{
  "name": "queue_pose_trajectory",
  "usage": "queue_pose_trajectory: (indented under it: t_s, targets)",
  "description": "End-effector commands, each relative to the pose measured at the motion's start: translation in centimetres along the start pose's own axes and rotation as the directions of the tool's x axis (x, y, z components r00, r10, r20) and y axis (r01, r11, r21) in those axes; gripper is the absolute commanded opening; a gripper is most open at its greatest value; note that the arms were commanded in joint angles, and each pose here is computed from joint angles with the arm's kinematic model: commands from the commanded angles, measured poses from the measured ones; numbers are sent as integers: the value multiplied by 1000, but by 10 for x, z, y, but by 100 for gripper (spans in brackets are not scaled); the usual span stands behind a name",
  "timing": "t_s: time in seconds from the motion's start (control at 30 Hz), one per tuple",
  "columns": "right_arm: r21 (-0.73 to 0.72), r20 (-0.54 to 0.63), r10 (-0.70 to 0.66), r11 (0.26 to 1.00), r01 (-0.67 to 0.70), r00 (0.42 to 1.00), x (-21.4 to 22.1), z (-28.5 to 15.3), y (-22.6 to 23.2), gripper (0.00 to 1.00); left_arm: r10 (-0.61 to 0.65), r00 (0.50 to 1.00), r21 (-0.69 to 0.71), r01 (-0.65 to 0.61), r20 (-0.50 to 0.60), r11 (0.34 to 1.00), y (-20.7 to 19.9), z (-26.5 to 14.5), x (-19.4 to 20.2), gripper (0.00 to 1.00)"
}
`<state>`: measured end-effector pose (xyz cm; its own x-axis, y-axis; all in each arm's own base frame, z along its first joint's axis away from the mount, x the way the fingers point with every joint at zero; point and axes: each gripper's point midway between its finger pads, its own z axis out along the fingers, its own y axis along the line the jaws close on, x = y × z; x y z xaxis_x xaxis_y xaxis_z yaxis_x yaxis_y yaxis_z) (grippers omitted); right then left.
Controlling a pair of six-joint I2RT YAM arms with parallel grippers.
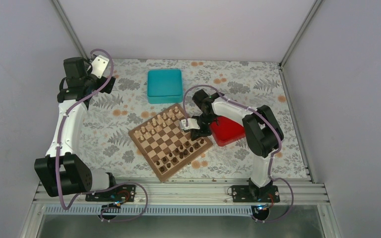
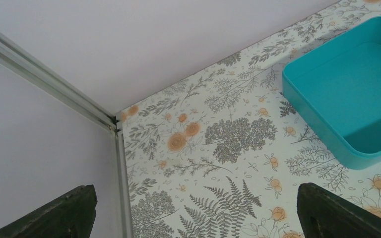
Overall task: Set up the chess pieces on the board
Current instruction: Place the chess piece on the chessboard, then pick up the chess piece from the storage box.
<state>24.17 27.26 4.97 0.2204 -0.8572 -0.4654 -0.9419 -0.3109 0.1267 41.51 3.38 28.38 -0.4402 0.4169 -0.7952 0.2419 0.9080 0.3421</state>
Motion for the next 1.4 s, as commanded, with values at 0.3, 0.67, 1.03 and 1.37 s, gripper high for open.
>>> queue_pose_trajectory:
  t_s: [0.3,0.67,1.03,1.37]
  targets:
    - [-14,2,3,1000,-2,1000,-3,6,2,22,3,1000,-15,-3,5,1000,0,-1,0,100]
    - [24,-1,-8,1000,8,1000,-7,-14,5,33,6,1000,-17,-5,4,1000,1,-1,-1,100]
    - [273,36,46,961,-54,998,8,-102,-28,33,1,1000,-15,-1,18,1000,1,-4,-6,100]
    - [423,-275,185,905,-54,943,133,-151,-51,35,79,997,-52,-80,-26,995,-16,10,-10,100]
